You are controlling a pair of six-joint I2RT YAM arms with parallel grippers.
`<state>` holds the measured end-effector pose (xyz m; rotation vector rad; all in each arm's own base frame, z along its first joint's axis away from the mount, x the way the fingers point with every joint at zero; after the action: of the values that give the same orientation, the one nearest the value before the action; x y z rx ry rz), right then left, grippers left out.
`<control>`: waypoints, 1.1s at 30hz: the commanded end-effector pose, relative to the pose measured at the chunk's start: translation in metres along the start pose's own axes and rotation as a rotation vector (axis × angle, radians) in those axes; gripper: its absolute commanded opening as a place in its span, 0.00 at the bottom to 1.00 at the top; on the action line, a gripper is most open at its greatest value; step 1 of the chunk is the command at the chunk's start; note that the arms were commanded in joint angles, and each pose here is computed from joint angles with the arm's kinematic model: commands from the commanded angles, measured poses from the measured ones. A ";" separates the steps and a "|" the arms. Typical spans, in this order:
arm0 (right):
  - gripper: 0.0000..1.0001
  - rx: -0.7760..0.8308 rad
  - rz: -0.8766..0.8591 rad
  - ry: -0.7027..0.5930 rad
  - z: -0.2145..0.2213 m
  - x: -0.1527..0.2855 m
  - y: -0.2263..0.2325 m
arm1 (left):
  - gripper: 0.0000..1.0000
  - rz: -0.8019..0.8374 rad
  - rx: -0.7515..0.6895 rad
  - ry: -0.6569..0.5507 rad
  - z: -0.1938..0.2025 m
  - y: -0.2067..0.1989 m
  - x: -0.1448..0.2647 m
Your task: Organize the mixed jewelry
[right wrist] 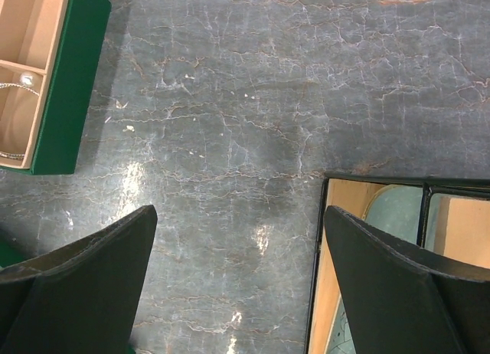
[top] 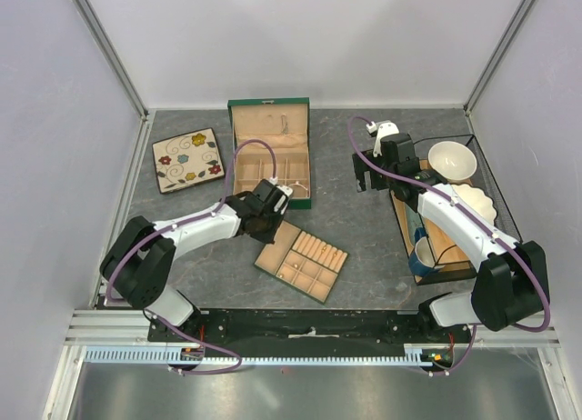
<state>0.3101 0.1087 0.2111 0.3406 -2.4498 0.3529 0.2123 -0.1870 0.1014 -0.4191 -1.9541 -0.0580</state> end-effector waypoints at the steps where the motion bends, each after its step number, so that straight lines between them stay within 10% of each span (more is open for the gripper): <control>1: 0.98 -0.026 -0.015 -0.054 -0.012 0.008 0.000 | 0.02 0.047 -0.002 -0.139 -0.040 -0.003 0.033; 15: 0.98 -0.041 -0.009 -0.047 -0.025 0.003 -0.002 | 0.02 0.154 0.175 -0.204 -0.083 0.030 0.096; 33: 0.98 -0.053 -0.020 -0.069 -0.029 0.013 -0.004 | 0.02 0.046 0.341 -0.179 -0.154 0.100 0.078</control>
<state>0.3150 0.1111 0.2192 0.3480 -2.4459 0.3073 0.3307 -0.1094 0.2068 -0.2164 -2.0444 0.3414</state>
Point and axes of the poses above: each gripper's point midway between its finger pads, its own x axis back along the fingers, its own y axis along the line the jaws close on, z = x × y, the point moved 8 cm from there along x, back along the fingers, and after that the axes turned 11 degrees about x, right-handed, at the moved point
